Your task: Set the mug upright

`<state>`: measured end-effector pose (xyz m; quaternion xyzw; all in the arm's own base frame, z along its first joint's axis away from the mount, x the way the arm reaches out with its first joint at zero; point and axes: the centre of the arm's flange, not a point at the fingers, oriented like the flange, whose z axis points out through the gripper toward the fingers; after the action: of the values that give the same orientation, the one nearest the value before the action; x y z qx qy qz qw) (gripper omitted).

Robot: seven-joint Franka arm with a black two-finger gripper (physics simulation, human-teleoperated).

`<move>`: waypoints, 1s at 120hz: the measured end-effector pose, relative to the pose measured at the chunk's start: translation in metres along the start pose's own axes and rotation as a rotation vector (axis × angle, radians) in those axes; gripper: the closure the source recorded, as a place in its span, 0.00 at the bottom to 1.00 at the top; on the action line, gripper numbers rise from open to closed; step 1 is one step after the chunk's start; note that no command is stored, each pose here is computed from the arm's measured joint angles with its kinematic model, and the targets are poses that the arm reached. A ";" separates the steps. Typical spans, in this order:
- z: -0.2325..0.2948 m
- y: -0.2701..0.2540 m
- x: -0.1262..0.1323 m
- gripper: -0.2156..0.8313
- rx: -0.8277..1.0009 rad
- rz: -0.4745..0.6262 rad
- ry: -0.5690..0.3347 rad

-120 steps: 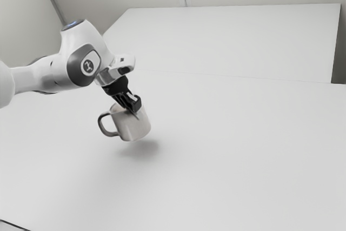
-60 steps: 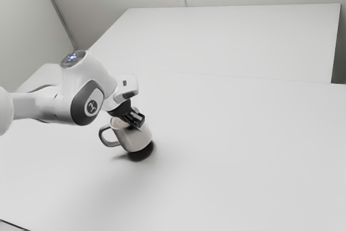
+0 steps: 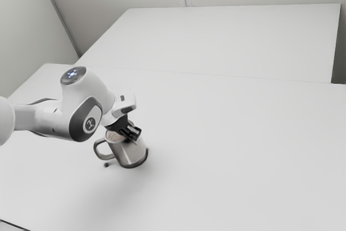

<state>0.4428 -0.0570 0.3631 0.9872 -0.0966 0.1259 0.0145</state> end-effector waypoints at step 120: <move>-0.140 0.001 0.103 0.24 0.045 -0.002 -0.208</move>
<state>0.5057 -0.0693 0.5246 0.9951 -0.0937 0.0251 -0.0176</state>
